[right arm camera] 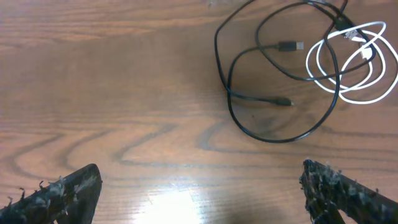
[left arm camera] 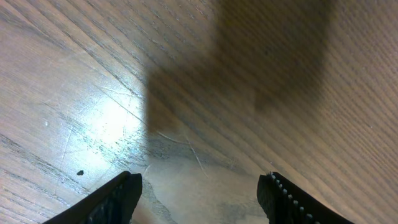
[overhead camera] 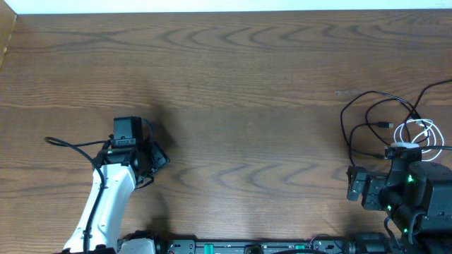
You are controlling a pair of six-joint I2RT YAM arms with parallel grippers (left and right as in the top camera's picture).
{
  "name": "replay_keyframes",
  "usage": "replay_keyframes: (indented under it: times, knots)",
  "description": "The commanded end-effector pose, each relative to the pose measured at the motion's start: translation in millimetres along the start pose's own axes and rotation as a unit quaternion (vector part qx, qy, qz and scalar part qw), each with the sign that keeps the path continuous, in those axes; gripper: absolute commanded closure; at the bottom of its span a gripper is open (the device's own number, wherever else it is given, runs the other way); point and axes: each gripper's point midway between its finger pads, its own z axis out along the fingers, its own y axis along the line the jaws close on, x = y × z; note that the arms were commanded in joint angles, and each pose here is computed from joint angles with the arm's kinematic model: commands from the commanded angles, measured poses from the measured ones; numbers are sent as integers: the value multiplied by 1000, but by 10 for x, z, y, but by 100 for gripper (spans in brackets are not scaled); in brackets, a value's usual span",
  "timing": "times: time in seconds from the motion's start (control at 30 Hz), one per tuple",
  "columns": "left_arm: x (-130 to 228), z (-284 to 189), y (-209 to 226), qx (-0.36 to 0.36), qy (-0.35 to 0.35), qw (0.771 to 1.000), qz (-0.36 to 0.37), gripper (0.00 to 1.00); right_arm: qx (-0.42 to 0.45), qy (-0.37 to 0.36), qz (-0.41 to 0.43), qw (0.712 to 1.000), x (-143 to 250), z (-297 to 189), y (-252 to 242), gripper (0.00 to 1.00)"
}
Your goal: Untangle cables
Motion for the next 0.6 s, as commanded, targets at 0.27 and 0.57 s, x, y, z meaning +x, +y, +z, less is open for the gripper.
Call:
replay_keyframes:
  times: [0.27, 0.57]
  knots:
    - [11, 24, 55, -12, 2, 1000, 0, 34, -13, -65, 2, 998, 116, -76, -9, 1]
    - [12, 24, 56, -12, 2, 1000, 0, 34, -21, -109, 2, 994, 283, 34, -36, 1]
